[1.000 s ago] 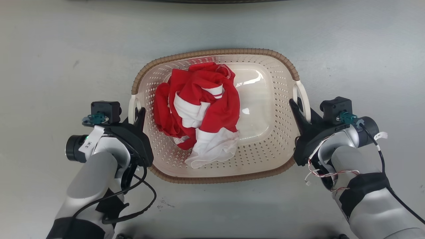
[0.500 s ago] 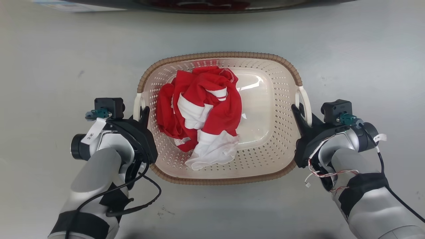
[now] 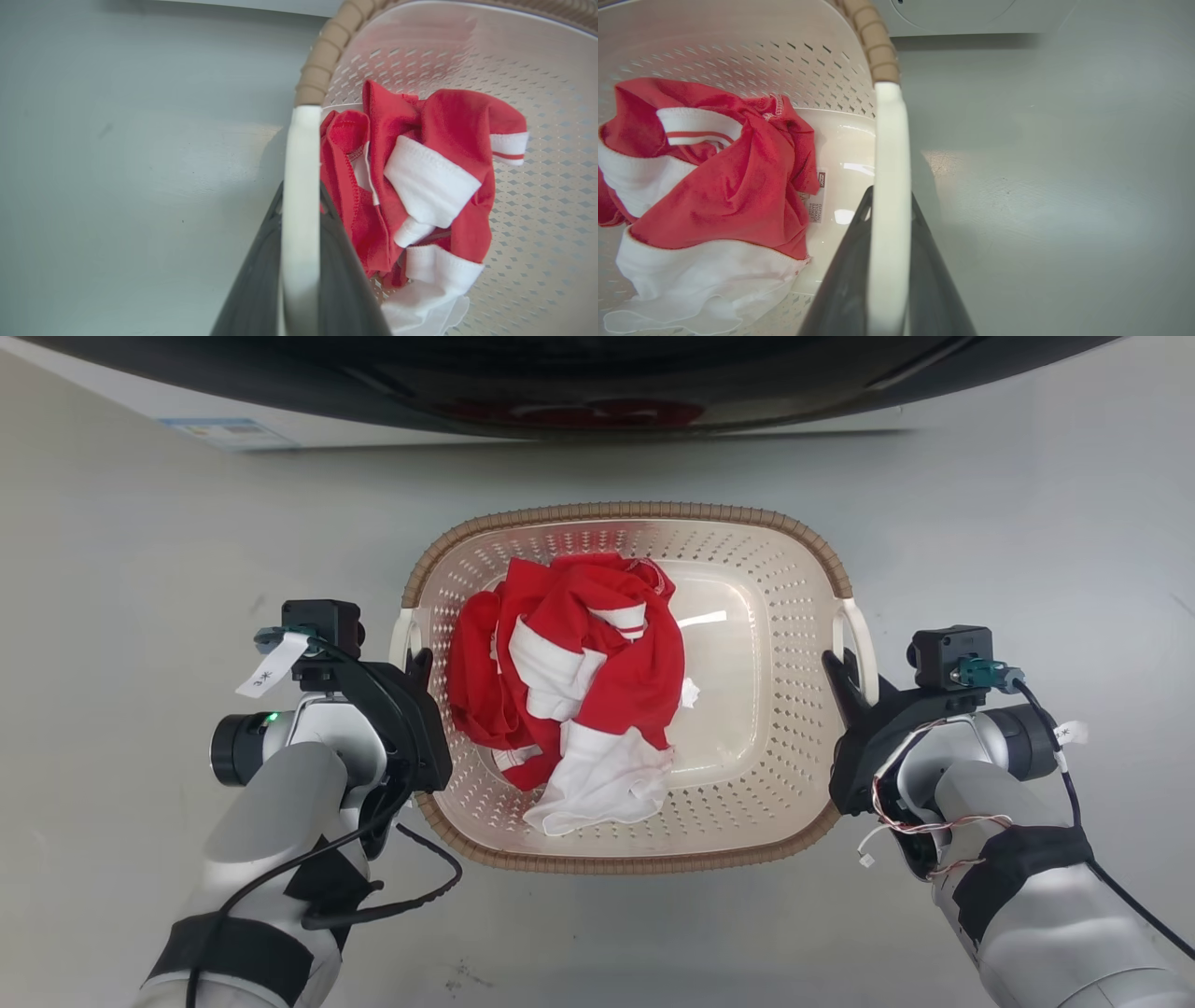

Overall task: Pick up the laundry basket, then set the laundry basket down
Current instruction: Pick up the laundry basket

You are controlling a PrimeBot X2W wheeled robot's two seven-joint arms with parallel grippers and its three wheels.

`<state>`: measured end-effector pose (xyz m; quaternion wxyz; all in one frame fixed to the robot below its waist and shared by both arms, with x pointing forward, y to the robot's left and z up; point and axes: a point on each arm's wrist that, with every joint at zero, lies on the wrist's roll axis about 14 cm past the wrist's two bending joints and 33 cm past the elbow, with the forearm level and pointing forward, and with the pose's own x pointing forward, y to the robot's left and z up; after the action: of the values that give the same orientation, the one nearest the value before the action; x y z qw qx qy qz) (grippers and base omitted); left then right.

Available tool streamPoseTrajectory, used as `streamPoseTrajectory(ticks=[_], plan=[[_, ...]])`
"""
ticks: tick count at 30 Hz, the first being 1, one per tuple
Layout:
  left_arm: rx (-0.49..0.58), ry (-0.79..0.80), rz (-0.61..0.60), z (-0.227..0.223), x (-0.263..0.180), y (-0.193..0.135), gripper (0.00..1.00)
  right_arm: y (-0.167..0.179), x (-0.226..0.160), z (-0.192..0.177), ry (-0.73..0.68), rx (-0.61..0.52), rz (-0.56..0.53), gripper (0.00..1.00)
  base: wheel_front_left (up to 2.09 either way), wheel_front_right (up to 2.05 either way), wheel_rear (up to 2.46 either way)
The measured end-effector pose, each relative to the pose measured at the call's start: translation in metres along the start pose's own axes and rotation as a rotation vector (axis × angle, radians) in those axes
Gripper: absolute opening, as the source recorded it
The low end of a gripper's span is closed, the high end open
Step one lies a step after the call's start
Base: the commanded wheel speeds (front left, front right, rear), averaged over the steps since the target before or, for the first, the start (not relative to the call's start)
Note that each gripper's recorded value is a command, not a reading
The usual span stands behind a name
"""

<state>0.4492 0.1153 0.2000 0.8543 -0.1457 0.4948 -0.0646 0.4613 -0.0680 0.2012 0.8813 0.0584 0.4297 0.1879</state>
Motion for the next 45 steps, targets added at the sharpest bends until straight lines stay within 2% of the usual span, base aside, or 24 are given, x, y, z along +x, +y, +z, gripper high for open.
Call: streamPoseTrajectory(ticks=[22,45], plan=[[0.0,0.005,-0.041,0.039,-0.059,-0.031,0.0,0.018,-0.055,0.046,0.001,0.032,-0.004,0.0,0.0,0.0,0.0],[-0.054,0.043,-0.083,0.032,-0.134,-0.049,0.0,0.05,-0.129,0.058,0.043,0.082,0.026,0.0,0.0,0.0,0.0]])
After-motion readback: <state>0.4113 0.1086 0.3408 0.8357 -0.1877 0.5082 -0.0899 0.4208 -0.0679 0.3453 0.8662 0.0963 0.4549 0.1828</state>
